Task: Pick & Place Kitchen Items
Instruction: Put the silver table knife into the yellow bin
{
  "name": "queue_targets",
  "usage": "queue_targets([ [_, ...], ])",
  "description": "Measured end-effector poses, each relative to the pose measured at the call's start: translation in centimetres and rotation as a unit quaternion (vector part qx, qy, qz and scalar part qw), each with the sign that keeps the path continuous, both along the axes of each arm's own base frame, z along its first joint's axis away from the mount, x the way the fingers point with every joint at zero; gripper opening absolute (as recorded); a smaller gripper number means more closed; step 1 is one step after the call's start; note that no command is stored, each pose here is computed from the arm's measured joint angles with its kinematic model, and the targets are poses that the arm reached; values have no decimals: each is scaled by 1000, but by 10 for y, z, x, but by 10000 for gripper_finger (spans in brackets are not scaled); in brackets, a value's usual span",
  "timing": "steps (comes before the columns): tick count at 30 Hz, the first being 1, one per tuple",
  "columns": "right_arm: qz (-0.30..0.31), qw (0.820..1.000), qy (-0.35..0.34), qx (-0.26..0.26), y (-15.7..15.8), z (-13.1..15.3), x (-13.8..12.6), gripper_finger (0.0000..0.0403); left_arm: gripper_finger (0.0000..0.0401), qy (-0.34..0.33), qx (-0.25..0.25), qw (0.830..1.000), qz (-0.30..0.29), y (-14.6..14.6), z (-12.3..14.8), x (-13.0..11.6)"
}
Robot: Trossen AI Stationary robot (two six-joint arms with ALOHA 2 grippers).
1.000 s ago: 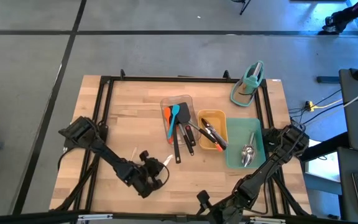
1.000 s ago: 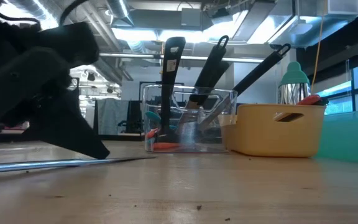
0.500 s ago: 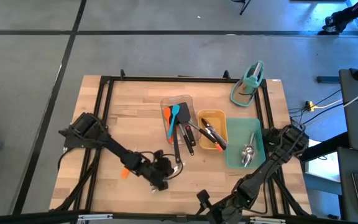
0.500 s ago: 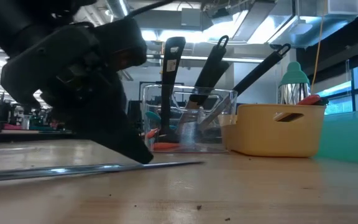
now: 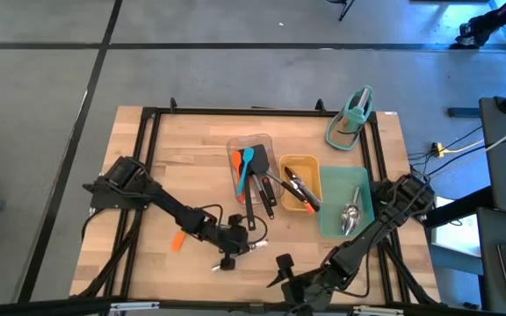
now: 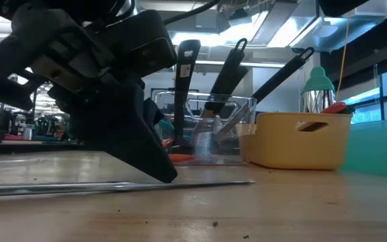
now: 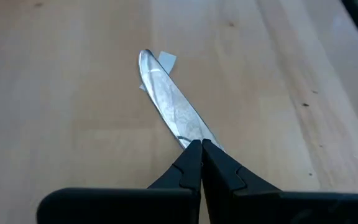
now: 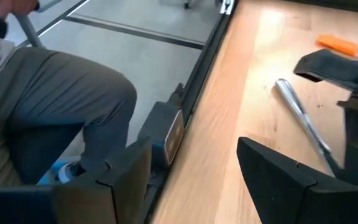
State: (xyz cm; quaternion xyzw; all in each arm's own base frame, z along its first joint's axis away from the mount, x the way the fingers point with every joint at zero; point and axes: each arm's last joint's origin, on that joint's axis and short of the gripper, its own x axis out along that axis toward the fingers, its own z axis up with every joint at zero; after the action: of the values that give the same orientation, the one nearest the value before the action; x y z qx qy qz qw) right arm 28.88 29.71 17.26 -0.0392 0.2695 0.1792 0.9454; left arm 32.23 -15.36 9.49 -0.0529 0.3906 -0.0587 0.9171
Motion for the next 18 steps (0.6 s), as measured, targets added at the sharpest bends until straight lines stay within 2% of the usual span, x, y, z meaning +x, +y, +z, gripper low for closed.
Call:
queue_targets([
  [11, -30, 1000, -2, 10, -9, 1, 9, 240, 2, -50, -5, 996, -74, -13, 6, 1],
  [15, -33, 999, -2, 11, -10, 1, 11, 240, 2, -83, 52, 993, -66, -24, 14, -5],
  [18, -35, 999, -1, 11, -12, 1, 12, 240, 2, -120, 75, 988, -65, -31, 28, -9],
])
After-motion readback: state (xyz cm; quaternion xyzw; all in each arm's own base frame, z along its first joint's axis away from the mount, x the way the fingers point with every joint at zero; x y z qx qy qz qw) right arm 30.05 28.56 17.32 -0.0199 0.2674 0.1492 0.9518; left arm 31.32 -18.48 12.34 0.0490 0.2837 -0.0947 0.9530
